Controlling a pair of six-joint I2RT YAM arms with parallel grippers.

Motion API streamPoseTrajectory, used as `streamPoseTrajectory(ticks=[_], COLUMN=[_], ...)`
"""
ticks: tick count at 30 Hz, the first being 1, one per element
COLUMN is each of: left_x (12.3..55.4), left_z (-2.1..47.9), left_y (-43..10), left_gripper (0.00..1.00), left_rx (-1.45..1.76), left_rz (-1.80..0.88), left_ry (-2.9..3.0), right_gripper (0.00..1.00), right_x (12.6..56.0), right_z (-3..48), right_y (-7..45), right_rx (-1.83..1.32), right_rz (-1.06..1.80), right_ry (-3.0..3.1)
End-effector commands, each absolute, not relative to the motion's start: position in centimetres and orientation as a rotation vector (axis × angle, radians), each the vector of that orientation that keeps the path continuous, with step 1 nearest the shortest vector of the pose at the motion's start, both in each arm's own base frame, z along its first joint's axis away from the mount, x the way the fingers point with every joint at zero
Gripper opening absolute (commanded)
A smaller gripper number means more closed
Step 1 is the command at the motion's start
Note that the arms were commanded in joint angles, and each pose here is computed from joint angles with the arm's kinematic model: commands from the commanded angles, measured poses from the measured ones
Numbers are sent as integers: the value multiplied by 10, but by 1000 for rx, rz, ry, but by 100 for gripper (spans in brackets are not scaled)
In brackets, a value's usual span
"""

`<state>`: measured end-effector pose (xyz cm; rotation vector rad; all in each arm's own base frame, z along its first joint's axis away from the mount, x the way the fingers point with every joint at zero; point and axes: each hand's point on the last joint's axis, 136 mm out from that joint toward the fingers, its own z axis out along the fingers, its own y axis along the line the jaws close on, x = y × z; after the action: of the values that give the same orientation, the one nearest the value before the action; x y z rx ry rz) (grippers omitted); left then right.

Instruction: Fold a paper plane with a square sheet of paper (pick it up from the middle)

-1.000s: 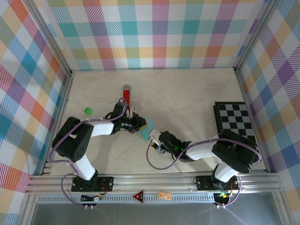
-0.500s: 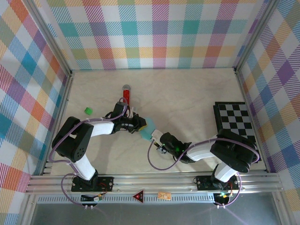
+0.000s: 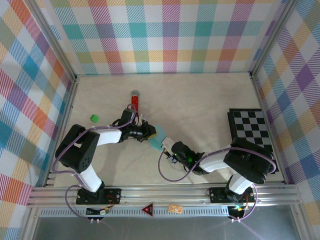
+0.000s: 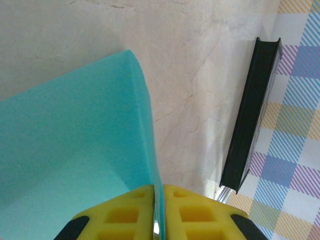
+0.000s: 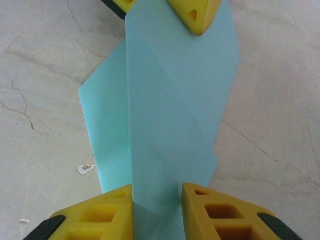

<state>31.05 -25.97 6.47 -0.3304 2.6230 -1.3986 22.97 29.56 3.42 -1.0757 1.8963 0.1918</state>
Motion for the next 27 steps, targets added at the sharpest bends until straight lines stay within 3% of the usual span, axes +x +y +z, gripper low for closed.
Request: streamPoseTrajectory(ticks=[1,27], left_x=[307,309], left_z=[75,76], left_y=[-264,-264], left_gripper=[12,13], left_rx=[-276,-269], left_rz=[-1414,-1402], left_ry=[2622,2616], right_gripper=[30,11], right_x=[238,235], right_z=[46,45], right_y=[308,310], right_rx=[-1025,-977], right_rz=[215,277], right_ry=[1857,1896])
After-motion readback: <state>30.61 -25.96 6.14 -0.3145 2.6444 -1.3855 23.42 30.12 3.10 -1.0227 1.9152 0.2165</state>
